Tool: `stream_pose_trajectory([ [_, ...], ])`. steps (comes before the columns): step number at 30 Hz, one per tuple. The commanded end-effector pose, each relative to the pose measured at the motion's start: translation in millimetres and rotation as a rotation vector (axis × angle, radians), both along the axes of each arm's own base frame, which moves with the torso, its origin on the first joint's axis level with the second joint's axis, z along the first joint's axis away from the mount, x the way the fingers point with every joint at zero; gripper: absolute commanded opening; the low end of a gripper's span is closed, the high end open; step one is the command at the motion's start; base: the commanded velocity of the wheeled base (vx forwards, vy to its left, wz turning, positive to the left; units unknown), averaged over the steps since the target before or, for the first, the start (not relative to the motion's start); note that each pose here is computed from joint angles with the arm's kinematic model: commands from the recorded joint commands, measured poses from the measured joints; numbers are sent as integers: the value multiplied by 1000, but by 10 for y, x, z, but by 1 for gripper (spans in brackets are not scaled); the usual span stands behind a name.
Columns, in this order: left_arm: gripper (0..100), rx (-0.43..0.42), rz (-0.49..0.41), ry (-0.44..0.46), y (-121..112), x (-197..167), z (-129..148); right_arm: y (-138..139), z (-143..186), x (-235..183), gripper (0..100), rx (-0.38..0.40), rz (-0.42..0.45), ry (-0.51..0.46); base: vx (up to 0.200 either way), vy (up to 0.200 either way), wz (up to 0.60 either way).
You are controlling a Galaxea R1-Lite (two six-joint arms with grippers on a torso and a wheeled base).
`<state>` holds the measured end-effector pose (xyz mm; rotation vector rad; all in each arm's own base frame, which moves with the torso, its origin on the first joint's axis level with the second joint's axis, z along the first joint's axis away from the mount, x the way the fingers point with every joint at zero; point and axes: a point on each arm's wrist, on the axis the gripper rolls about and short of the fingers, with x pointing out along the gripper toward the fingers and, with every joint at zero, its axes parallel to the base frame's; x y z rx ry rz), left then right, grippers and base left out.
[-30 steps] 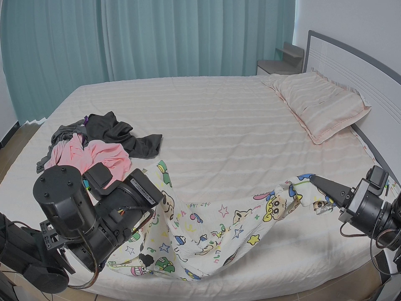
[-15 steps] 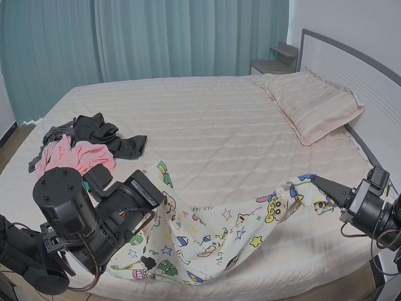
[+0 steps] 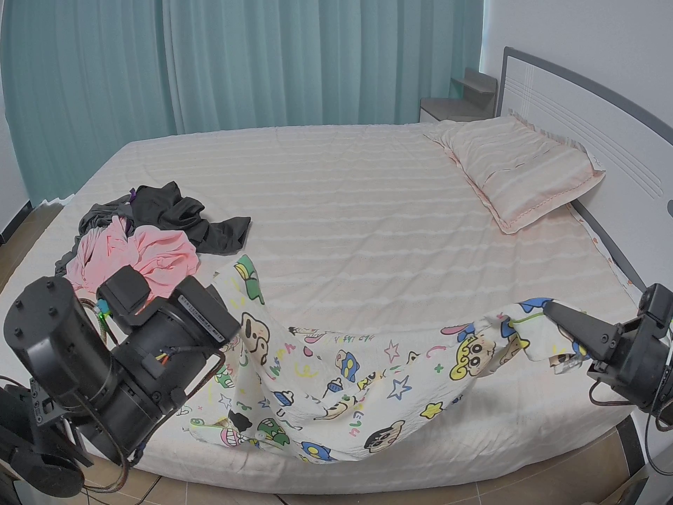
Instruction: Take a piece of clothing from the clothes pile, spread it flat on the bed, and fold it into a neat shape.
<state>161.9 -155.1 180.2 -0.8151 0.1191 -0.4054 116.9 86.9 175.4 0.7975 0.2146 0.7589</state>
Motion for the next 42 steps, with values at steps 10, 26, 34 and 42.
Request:
stream_pose_trajectory([
  [10, 0, -7, 8, -182, 394, -405, 339, -344, 380, -561, 0, 74, 156, -379, -100, 0, 0],
  [26, 0, 211, 146, -140, 641, -349, 455, -156, 698, 74, 0, 27, 20, -356, 0, 0, 0],
  [34, 0, 260, 244, -77, 639, -2, 401, -106, 569, 685, 0, -46, -90, -250, 0, 0, 0],
  [42, 0, 296, 243, -12, 645, 314, 271, -16, 521, 1096, 0, -62, -118, -209, 100, 0, 0],
])
